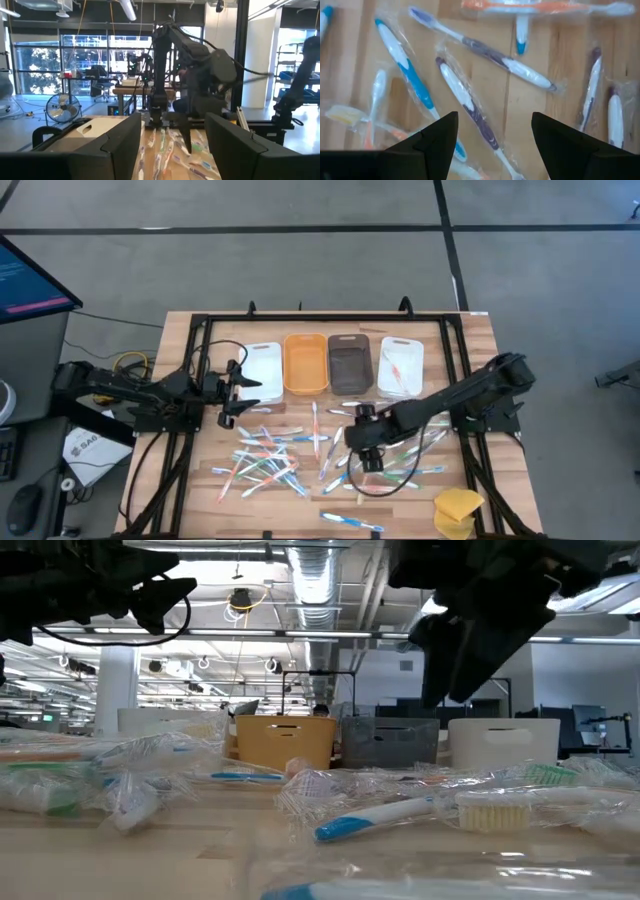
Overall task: Pick & Place Toothbrushes
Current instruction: Put the purple toothbrush into the black transparent bin
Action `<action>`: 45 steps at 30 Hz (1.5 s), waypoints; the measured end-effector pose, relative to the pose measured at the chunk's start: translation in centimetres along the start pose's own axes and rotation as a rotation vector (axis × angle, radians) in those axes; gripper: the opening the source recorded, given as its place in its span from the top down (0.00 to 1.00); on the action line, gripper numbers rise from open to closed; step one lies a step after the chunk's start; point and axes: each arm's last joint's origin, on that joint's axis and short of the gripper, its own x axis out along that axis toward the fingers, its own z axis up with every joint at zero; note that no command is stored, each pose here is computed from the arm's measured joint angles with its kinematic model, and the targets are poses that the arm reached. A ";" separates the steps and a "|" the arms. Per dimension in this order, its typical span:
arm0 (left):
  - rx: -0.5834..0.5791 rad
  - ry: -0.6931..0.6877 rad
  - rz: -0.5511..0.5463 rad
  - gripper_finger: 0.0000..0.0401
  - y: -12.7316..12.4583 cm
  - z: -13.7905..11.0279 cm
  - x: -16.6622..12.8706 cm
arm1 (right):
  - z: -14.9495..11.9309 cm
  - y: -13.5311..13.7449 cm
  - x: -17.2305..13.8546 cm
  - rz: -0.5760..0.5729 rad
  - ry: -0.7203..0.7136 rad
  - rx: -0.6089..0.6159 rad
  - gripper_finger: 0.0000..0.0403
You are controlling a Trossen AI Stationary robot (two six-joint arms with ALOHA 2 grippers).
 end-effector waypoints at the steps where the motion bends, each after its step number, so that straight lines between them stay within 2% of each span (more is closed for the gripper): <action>1: 0.000 0.000 0.000 0.47 0.0 0.0 0.0 | 0.3 0.1 0.4 -0.005 0.024 -0.014 0.38; 11: 0.000 -0.001 0.000 0.47 0.0 0.0 0.0 | 1.5 1.0 4.7 0.009 0.268 -0.057 0.38; 19: 0.000 -0.018 0.000 0.47 0.0 0.2 0.0 | 2.1 1.3 4.9 0.037 0.284 -0.071 0.38; 27: 0.074 -0.052 0.002 0.47 0.0 0.5 0.0 | 1.2 1.2 8.3 0.043 0.389 -0.117 0.38; 31: 0.077 -0.053 0.002 0.47 0.0 0.5 0.0 | 1.1 0.7 8.9 0.039 0.406 -0.107 0.39; 33: 0.077 -0.053 0.002 0.47 0.0 0.5 0.0 | 1.2 0.4 8.8 0.041 0.401 -0.099 0.43; 36: 0.077 -0.054 0.002 0.47 0.0 0.5 0.0 | 1.3 0.2 8.7 0.040 0.389 -0.094 0.55; 43: 0.073 -0.054 0.002 0.47 0.0 0.5 0.0 | 1.4 -0.3 8.7 0.044 0.383 -0.115 0.94; 45: 0.073 -0.055 0.002 0.47 0.0 0.5 0.0 | 1.4 -0.3 8.7 0.043 0.383 -0.116 0.96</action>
